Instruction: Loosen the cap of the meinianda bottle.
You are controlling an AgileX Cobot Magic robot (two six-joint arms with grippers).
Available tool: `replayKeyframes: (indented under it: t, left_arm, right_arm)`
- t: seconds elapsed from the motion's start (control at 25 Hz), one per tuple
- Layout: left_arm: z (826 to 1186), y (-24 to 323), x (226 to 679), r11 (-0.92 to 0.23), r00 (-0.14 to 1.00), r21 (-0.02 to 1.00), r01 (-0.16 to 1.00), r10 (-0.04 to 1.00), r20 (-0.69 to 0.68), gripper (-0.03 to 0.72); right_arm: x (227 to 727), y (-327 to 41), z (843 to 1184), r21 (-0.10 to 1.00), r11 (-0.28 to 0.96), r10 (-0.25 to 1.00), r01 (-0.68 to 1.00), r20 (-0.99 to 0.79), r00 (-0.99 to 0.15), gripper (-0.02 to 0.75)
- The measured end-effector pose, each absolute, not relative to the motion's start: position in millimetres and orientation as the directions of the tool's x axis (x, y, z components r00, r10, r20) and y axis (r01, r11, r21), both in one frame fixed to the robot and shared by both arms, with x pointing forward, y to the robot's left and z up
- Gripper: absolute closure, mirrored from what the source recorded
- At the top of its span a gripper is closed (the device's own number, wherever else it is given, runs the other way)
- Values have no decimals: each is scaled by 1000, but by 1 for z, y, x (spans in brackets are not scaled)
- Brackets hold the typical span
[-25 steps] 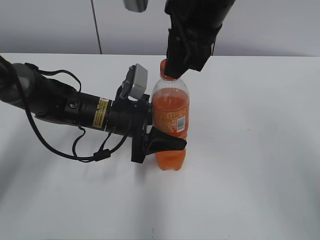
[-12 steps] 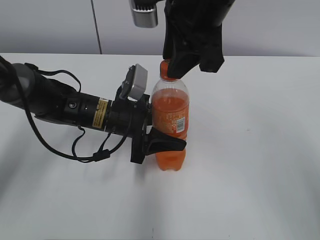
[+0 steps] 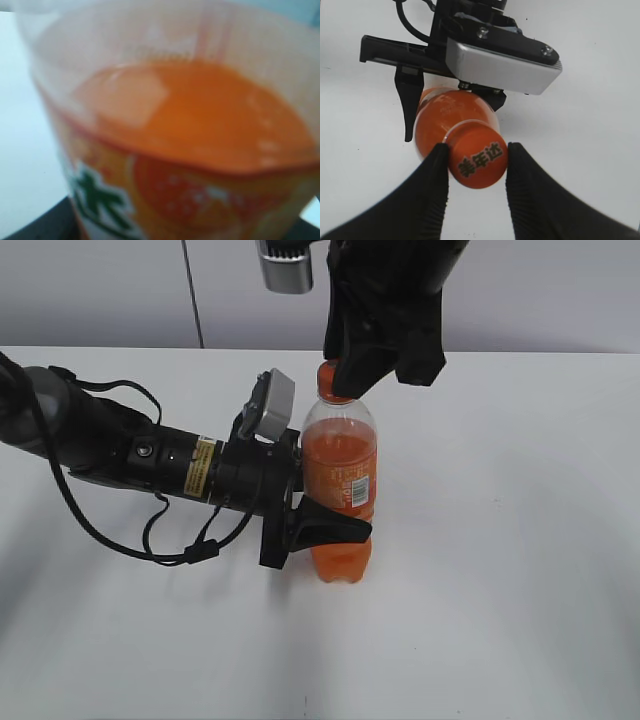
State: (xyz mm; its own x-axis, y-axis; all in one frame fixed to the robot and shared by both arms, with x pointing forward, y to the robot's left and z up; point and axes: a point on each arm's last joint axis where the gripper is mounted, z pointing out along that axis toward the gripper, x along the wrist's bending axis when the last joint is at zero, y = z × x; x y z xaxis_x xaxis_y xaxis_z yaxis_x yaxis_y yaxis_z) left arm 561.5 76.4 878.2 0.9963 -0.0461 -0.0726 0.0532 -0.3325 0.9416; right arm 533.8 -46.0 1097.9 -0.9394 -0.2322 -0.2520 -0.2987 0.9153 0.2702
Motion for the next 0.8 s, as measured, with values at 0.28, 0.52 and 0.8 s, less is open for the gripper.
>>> replayKeyframes:
  t: [0.28,0.52,0.8]
  left_arm:
    - [878,76,561,-334,996,941,52,-48,-72,275]
    - [878,76,561,-332,996,942,55,-51,-76,275]
    - [878,76,560,-334,995,941,55,-60,-79,275]
  right_arm:
    - [534,-46,1098,274,918,-220,-285,-247,-944,465]
    - [534,-46,1097,280,922,-204,-269,-240,-949,430]
    - [533,-45,1097,292,924,-181,-245,-229,-956,367]
